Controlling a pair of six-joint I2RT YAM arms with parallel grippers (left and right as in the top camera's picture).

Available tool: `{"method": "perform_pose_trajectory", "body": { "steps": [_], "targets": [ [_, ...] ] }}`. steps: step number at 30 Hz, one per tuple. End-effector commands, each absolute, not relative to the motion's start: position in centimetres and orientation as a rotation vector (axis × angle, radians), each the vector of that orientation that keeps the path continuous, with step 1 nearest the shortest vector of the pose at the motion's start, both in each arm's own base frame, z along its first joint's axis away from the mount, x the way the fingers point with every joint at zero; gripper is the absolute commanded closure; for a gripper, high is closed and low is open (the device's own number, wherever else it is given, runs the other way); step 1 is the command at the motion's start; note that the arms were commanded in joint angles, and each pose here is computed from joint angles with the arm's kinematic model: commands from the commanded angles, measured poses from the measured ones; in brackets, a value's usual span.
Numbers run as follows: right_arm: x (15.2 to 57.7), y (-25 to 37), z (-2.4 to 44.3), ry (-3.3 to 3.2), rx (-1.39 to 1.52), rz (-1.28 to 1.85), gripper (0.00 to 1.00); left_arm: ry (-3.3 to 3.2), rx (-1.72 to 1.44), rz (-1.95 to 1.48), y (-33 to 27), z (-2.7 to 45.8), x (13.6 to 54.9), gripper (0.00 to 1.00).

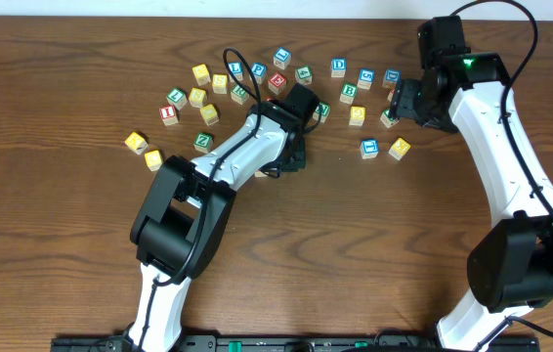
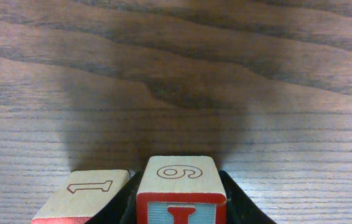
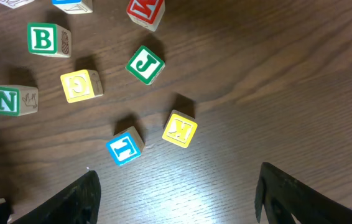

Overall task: Spell out AI2
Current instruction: 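Lift the red I block and carry it beside the red A block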

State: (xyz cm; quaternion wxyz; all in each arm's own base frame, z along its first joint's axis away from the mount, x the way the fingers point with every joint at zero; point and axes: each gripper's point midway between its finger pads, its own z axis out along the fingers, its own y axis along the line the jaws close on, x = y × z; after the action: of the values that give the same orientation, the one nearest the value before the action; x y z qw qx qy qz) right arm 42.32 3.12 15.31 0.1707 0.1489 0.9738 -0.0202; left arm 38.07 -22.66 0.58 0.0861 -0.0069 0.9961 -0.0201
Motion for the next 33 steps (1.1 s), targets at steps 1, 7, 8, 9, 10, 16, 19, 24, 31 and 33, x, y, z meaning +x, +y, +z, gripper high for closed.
{"method": "perform_pose_trajectory", "body": {
  "steps": [1,7,8,9,10,16,19,24,31,33],
  "targets": [
    [42.09,2.98,15.66,2.761,0.416,-0.063,0.24,2.996,-0.052,-0.015,-22.08,-0.49,37.31,0.73],
    [42.01,2.97,15.62,2.764,0.416,-0.065,0.24,3.004,-0.069,-0.019,-22.08,-0.58,37.12,0.73],
    [42.0,2.96,15.63,2.764,0.416,-0.065,0.24,3.006,-0.069,-0.02,-22.09,-0.58,37.08,0.73],
    [41.97,2.96,15.61,2.766,0.416,-0.065,0.24,3.007,-0.069,-0.019,-22.08,-0.59,37.05,0.73],
    [41.97,2.96,15.61,2.766,0.416,-0.065,0.24,3.009,-0.068,-0.017,-22.05,-0.59,37.01,0.73],
    [41.92,2.96,15.6,2.767,0.417,-0.066,0.24,3.013,-0.068,-0.013,-21.99,-0.61,36.91,0.72],
    [41.93,2.96,15.6,2.767,0.417,-0.066,0.24,3.015,-0.068,-0.012,-21.96,-0.61,36.87,0.72],
    [41.92,2.97,15.6,2.768,0.416,-0.066,0.24,3.015,-0.068,-0.011,-21.95,-0.61,36.86,0.59],
    [41.92,2.98,15.6,2.768,0.416,-0.065,0.24,3.012,-0.068,-0.014,-21.99,-0.61,36.92,0.58],
    [41.92,2.98,15.6,2.768,0.416,-0.065,0.24,2.994,-0.062,-0.027,-22.2,-0.47,37.36,0.58]
  ]
}}
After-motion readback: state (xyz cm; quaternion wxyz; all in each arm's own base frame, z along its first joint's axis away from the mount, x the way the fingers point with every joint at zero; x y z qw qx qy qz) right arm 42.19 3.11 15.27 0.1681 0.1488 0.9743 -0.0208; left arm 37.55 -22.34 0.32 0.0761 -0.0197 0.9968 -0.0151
